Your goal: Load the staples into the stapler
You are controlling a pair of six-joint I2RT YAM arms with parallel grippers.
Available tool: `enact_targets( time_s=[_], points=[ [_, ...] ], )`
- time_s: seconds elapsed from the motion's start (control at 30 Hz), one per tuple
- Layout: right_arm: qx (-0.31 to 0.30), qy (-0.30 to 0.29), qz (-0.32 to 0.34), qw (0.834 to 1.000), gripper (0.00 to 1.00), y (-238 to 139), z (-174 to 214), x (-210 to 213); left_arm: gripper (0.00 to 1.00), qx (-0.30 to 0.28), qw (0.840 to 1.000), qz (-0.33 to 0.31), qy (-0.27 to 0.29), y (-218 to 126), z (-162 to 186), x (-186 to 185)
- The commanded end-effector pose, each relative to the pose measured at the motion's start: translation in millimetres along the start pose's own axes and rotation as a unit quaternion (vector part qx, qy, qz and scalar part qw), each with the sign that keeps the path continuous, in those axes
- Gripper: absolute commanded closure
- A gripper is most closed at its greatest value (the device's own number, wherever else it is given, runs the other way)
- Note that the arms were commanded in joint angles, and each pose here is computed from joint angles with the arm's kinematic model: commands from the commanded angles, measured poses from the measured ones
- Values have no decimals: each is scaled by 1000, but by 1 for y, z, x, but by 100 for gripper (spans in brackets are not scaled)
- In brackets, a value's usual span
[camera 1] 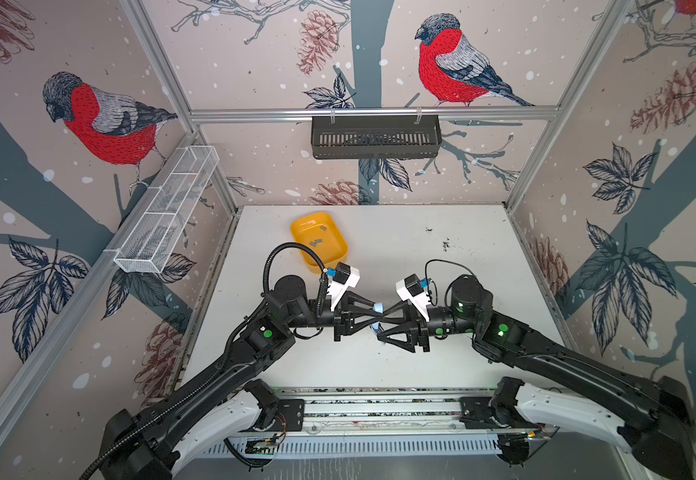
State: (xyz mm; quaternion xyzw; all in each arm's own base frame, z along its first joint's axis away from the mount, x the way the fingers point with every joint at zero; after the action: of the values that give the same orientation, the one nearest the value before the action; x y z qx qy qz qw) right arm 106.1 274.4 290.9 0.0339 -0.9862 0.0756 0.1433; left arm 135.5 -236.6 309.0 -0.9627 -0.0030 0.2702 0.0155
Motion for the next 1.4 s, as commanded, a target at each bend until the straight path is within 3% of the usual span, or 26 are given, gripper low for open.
enact_targets(
  time_s=[0.0, 0.33, 0.67, 0.77, 0.8, 0.87, 0.93, 1.03, 1.2, 1.37],
  points=[
    [-13, -18, -1, 1000, 49, 2, -7, 1, 100, -16, 999, 26, 25, 2, -8, -8],
    [-9, -15, 5, 1000, 59, 6, -4, -1, 100, -16, 999, 29, 31, 2, -9, -12],
    [-6, -13, 19, 1000, 77, 7, -2, -5, 99, -18, 999, 18, 32, 0, -6, -11],
    [-7, -11, 33, 999, 79, 7, -2, -9, 80, -22, 999, -2, 25, 0, -7, -6],
    [-6, -9, 44, 999, 80, 6, -1, -12, 68, -24, 999, -13, 24, -1, -8, -4],
    [-1, -3, 81, 997, 81, 5, 3, -21, 31, -32, 997, -70, 10, -4, -9, 8],
    [12, 7, 135, 991, 82, 2, 11, -34, 8, -42, 987, -155, -5, -12, -8, 25],
    [41, 23, 220, 974, 84, -3, 28, -58, 1, -57, 967, -246, -21, -31, 0, 39],
    [94, 51, 330, 938, 84, -7, 53, -87, 1, -115, 958, -264, -6, -55, 5, 29],
    [135, 74, 382, 911, 83, 2, 72, -102, 1, -176, 943, -281, 21, -79, -4, 11]
  ],
)
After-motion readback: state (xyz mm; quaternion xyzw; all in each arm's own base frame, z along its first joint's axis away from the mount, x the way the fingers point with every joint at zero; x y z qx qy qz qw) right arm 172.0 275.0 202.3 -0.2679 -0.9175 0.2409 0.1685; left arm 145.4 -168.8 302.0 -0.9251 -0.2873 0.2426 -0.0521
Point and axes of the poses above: each gripper's point midway between its finger pads, its own y axis out along the fingers, its own x axis along the line the jaws close on, z = x × y, the point moved 5 cm from there along -y, back along the fingers, and after that the axes turned 7 degrees about -y, right-handed, at the moved point
